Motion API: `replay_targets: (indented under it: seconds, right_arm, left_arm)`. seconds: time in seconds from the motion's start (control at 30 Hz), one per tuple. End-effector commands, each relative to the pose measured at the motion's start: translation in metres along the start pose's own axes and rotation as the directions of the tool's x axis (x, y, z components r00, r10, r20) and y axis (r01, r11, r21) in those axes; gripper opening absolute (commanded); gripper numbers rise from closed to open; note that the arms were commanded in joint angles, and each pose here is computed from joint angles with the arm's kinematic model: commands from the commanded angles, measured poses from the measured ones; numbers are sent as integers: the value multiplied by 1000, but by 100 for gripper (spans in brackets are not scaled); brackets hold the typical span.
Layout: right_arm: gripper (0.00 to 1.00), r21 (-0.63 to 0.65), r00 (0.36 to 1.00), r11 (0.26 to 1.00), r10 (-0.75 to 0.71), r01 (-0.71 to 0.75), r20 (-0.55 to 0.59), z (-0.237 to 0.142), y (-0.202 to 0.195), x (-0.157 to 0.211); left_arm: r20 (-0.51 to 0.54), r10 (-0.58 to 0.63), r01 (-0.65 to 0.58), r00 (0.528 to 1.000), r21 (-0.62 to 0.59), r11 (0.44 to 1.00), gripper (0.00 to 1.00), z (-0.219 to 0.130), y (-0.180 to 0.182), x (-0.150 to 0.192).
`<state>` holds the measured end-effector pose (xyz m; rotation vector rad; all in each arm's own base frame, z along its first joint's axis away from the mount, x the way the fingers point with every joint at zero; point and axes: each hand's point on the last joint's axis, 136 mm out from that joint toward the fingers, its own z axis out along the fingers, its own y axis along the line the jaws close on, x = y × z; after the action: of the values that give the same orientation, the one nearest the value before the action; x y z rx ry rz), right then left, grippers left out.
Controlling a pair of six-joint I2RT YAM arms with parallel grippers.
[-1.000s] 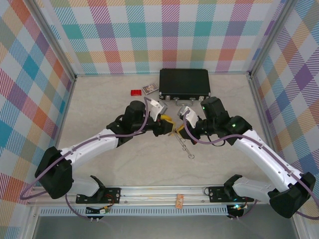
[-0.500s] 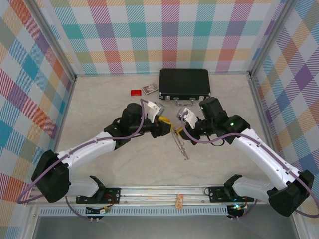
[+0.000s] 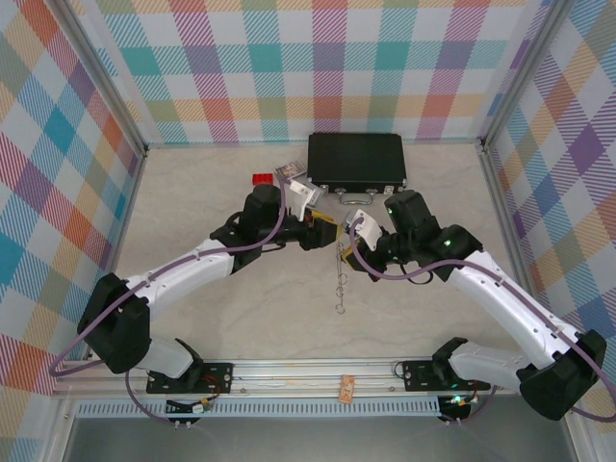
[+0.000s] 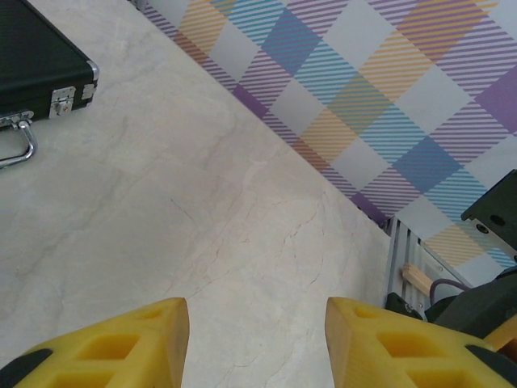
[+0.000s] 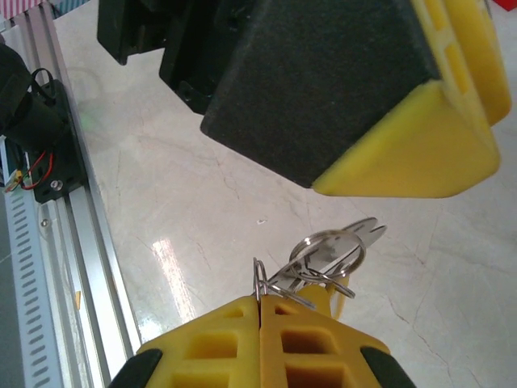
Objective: Put the keys on the keyring
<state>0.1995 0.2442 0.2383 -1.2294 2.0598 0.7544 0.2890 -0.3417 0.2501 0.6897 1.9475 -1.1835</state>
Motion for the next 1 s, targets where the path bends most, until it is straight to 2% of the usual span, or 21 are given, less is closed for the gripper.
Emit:
replay_targets:
  seconds: [0.0,0.2,0.3,0.63,0.77,0.97]
  right_arm:
    - [0,10,999,1000,5,-5,52,-3,1,-9]
    - [0,-16,999,999,38,-37,28,3,2,-7]
    - [0,-1,996,996,84,-84,5,2,-5,-9]
    - [0,9,972,983,178,-181,153,-5,-16,-32]
    - [0,5,962,977,209,-214,174,-7,-20,-36]
    - [0,-28,962,964,265,-264,61,1,-18,-23]
  left_arm:
    - [65,23,-22,998,-17,1000,48,-17,-5,-9]
    - [74,50,-51,996,11,999,48,-33,-15,2]
    - [60,49,-48,997,-19,999,48,-38,-11,10]
    - [75,-11,14,997,-46,999,46,-38,2,28]
    - [89,-10,12,996,-30,999,46,-41,-2,27]
    - [72,-7,11,997,-59,998,46,-42,3,31]
